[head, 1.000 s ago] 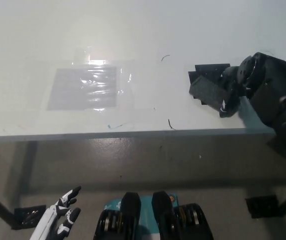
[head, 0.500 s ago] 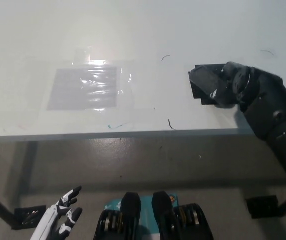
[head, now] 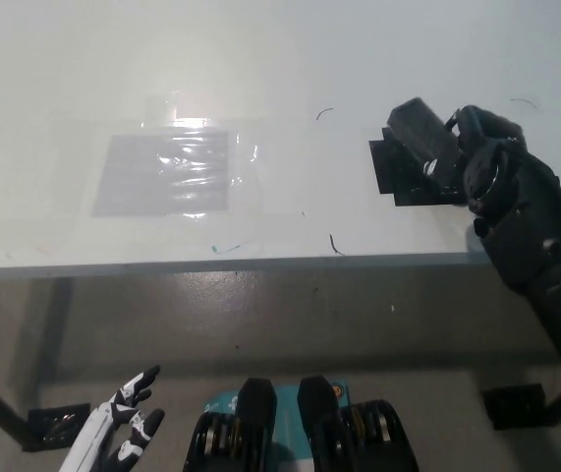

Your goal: A whiteboard eraser is kept on the black marked spot on the table infront of the robot and the robot uses its right hand to swipe it back and forth on the table twice to clean it

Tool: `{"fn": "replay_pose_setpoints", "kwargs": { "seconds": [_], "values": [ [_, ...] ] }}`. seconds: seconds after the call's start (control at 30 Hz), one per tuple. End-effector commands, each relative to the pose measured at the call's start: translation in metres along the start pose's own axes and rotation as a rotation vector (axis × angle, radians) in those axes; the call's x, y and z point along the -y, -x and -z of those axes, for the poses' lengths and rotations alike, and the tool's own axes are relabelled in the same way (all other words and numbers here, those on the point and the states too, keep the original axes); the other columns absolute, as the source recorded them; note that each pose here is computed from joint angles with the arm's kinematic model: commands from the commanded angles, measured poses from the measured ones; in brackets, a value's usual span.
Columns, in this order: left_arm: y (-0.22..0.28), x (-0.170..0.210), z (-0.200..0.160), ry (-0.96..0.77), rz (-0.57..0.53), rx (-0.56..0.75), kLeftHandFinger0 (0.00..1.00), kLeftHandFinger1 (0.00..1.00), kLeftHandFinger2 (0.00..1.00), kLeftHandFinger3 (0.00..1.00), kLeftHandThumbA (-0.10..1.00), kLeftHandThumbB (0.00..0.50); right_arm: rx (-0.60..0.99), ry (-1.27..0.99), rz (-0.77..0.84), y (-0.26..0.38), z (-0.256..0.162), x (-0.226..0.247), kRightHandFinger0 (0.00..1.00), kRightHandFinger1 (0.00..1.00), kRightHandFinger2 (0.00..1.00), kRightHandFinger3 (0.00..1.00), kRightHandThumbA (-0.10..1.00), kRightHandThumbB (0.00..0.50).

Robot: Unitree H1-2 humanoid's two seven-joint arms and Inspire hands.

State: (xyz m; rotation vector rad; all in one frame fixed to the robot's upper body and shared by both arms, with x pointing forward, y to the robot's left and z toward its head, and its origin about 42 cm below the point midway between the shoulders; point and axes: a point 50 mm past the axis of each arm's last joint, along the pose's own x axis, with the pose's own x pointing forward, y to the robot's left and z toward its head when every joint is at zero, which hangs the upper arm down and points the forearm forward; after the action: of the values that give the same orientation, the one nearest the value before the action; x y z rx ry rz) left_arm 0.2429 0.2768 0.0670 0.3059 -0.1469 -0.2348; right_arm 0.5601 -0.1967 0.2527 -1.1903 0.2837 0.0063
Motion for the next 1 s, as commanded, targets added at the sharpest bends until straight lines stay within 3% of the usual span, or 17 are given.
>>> {"fn": "replay_pose_setpoints", "kwargs": {
  "seconds": [0.0,0.13,0.17,0.2,0.33,0.37,0.43,0.53,0.57,0.6,0.67,0.7,0.8,0.87,0.9,0.97],
  "values": [
    [-0.003,-0.011,-0.009,-0.048,0.03,0.048,1.0,1.0,1.0,1.0,0.82,0.429,0.079,-0.009,0.22,-0.001,-0.017,0.053,0.0,0.19,0.37,0.44,0.07,0.169],
    [-0.001,-0.009,-0.008,-0.048,0.036,0.044,1.0,1.0,1.0,1.0,0.82,0.43,0.063,0.049,0.174,-0.002,-0.019,0.033,0.0,0.13,0.24,0.6,0.14,0.166],
    [0.0,-0.009,-0.007,-0.047,0.036,0.041,1.0,1.0,1.0,1.0,0.83,0.431,0.066,0.067,0.167,-0.002,-0.02,0.025,0.01,0.14,0.24,0.67,0.13,0.168],
    [0.001,-0.008,-0.007,-0.046,0.037,0.039,1.0,1.0,1.0,1.0,0.83,0.431,0.07,0.074,0.154,0.0,-0.022,0.013,0.0,0.06,0.17,0.79,0.11,0.164],
    [0.002,-0.007,-0.007,-0.046,0.035,0.042,1.0,1.0,1.0,1.0,0.83,0.427,0.079,0.114,0.082,0.005,-0.034,-0.019,0.0,0.01,0.12,0.77,0.13,0.167],
    [0.003,-0.007,-0.006,-0.044,0.036,0.04,1.0,1.0,1.0,1.0,0.82,0.426,0.085,0.127,0.054,0.008,-0.038,-0.033,0.02,0.04,0.16,0.82,0.15,0.172],
    [0.004,-0.007,-0.006,-0.046,0.038,0.036,1.0,1.0,1.0,1.0,0.82,0.426,0.098,0.132,0.022,0.01,-0.039,-0.045,0.0,0.0,0.11,0.69,0.14,0.165],
    [0.004,-0.007,-0.005,-0.045,0.041,0.034,1.0,1.0,1.0,1.0,0.82,0.424,0.105,0.162,-0.016,0.016,-0.046,-0.066,0.0,0.0,0.01,0.68,0.19,0.168],
    [0.004,-0.008,-0.006,-0.047,0.041,0.032,1.0,1.0,1.0,1.0,0.82,0.425,0.115,0.165,-0.023,0.018,-0.049,-0.073,0.07,0.1,0.12,0.77,0.21,0.169],
    [0.003,-0.008,-0.006,-0.047,0.043,0.032,1.0,1.0,1.0,1.0,0.82,0.426,0.122,0.174,-0.034,0.021,-0.053,-0.081,0.24,0.31,0.35,0.89,0.25,0.173],
    [0.003,-0.008,-0.007,-0.046,0.042,0.034,1.0,1.0,1.0,1.0,0.81,0.427,0.131,0.177,-0.059,0.025,-0.062,-0.09,0.37,0.36,0.45,1.0,0.28,0.166],
    [0.003,-0.009,-0.007,-0.045,0.042,0.035,1.0,1.0,1.0,1.0,0.81,0.427,0.135,0.17,-0.073,0.028,-0.068,-0.094,0.31,0.32,0.43,1.0,0.27,0.167],
    [0.003,-0.009,-0.006,-0.044,0.04,0.034,1.0,1.0,1.0,1.0,0.81,0.428,0.184,0.159,-0.087,0.037,-0.091,-0.101,0.0,0.05,0.23,0.96,0.26,0.155],
    [0.004,-0.01,-0.006,-0.046,0.04,0.031,1.0,1.0,1.0,1.0,0.81,0.43,0.218,0.157,-0.091,0.043,-0.107,-0.102,0.0,0.05,0.2,0.92,0.27,0.147],
    [0.004,-0.01,-0.006,-0.047,0.041,0.034,1.0,1.0,1.0,1.0,0.81,0.428,0.256,0.148,-0.089,0.049,-0.123,-0.1,0.0,0.0,0.13,0.81,0.3,0.137],
    [0.003,-0.009,-0.006,-0.05,0.043,0.037,1.0,1.0,1.0,1.0,0.81,0.426,0.303,0.122,-0.097,0.059,-0.146,-0.096,0.0,0.0,0.02,0.74,0.24,0.133]
  ]
}}
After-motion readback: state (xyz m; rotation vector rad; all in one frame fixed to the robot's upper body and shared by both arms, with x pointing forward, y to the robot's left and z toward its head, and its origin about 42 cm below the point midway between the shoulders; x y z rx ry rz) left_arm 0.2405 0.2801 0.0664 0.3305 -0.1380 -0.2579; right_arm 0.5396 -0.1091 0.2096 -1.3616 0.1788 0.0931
